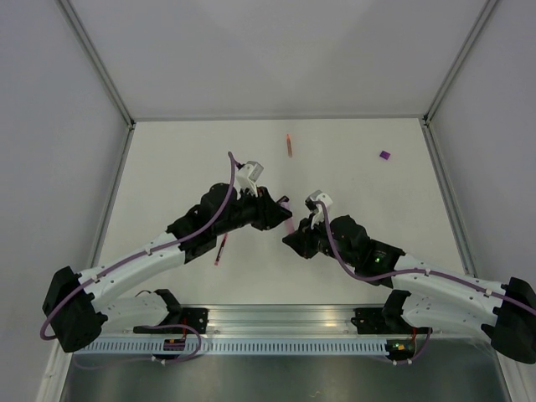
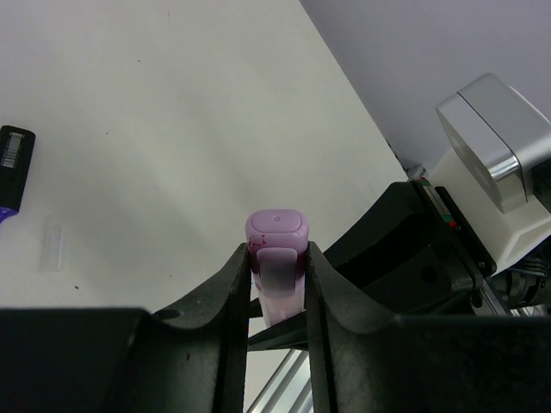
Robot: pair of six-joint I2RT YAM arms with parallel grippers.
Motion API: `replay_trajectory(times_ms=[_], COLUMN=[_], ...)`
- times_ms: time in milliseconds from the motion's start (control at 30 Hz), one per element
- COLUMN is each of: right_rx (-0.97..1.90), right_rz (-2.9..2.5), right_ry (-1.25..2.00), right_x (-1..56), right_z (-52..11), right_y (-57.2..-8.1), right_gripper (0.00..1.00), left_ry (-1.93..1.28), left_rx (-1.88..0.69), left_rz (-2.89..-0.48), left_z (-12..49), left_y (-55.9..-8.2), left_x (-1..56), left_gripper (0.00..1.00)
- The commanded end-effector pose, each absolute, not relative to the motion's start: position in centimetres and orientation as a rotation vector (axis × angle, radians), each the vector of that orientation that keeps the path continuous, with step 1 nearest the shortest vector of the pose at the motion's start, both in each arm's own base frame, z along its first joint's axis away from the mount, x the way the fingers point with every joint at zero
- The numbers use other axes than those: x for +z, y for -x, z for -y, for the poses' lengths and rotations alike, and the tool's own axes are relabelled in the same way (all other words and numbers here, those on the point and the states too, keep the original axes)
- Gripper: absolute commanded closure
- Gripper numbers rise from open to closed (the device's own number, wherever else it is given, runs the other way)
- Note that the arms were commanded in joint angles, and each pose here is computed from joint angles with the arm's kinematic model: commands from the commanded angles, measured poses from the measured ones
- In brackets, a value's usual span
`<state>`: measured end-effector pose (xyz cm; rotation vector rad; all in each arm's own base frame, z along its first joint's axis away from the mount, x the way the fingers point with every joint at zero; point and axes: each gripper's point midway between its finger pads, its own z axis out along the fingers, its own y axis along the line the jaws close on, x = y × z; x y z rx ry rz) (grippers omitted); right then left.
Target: Insert the pens into the pen caps
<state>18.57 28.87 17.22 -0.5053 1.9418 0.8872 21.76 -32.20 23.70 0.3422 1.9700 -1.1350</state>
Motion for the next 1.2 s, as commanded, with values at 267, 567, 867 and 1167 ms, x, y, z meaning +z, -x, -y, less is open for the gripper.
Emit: replay_trajectory(times_ms=[267,567,867,1167], right_rx=[1.009,1.137,1.287,1.465], right_rz=[-1.734,-1.656,-1.553,-1.47], right_ry=[0.496,0.571,0.663,0.82], right_x=[22.9,25.0,27.3,28.6], right_z=[-30.2,-30.6,-31.0,-32.0], right_y=[-18.8,-16.6,-13.8,-10.3], right_gripper=[1.0,1.0,1.0,1.0], left_ry=[-0.503,-0.56,-0.539,-0.715], left_rx=[-1.237,-1.216,-1.101,-1.147], left_rz=[-1.945,-1.81,-1.623,-1.395], left_z=[32.0,30.3,26.4,25.9], left_y=[-17.9,-16.9,-16.4,-13.5], left_x=[24.2,27.4,32.4,37.5], left_gripper=[0.39,0.18,0.05,0.02])
